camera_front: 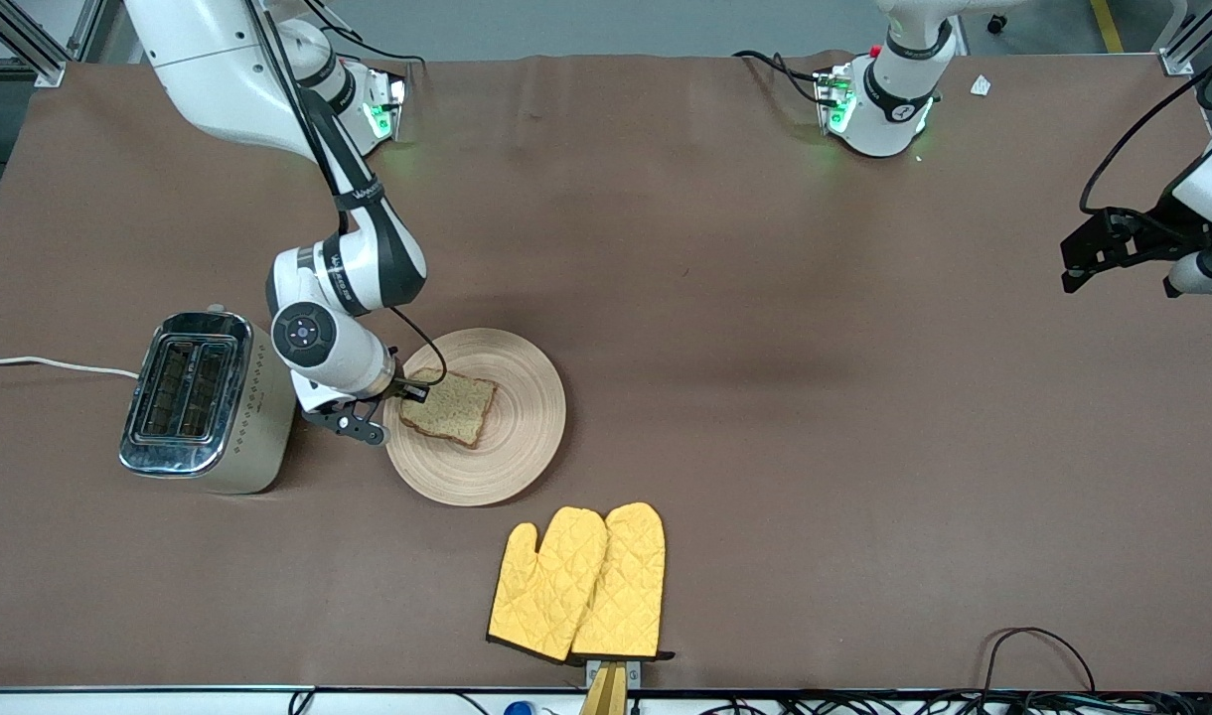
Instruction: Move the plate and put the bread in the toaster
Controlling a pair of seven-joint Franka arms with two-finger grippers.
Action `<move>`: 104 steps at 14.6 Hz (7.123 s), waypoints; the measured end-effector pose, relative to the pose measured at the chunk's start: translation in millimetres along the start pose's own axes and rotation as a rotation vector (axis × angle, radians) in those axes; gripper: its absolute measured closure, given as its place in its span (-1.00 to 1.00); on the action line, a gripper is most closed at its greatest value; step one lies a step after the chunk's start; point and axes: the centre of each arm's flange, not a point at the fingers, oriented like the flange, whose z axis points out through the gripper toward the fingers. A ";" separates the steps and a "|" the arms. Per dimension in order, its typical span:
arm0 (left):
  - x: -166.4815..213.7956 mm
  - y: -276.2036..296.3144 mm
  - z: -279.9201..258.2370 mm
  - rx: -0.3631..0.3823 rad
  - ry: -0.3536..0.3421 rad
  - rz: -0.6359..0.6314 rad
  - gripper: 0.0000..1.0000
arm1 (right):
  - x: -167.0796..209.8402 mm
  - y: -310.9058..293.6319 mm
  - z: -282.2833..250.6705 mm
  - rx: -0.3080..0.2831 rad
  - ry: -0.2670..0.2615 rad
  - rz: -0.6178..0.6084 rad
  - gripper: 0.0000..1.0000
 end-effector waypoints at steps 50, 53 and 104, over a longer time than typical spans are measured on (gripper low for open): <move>-2.5 6.7 1.1 -0.049 -0.024 -0.044 -1.00 | 75.4 82.4 -221.5 -0.992 0.072 -0.289 0.97; -2.5 6.7 1.1 -0.049 -0.024 -0.044 -1.00 | 78.6 88.0 -207.7 -0.994 0.069 -0.284 0.97; -2.5 7.8 0.8 -0.049 -0.024 -0.042 -1.00 | -8.7 120.7 -354.9 -0.225 0.025 -0.097 -1.00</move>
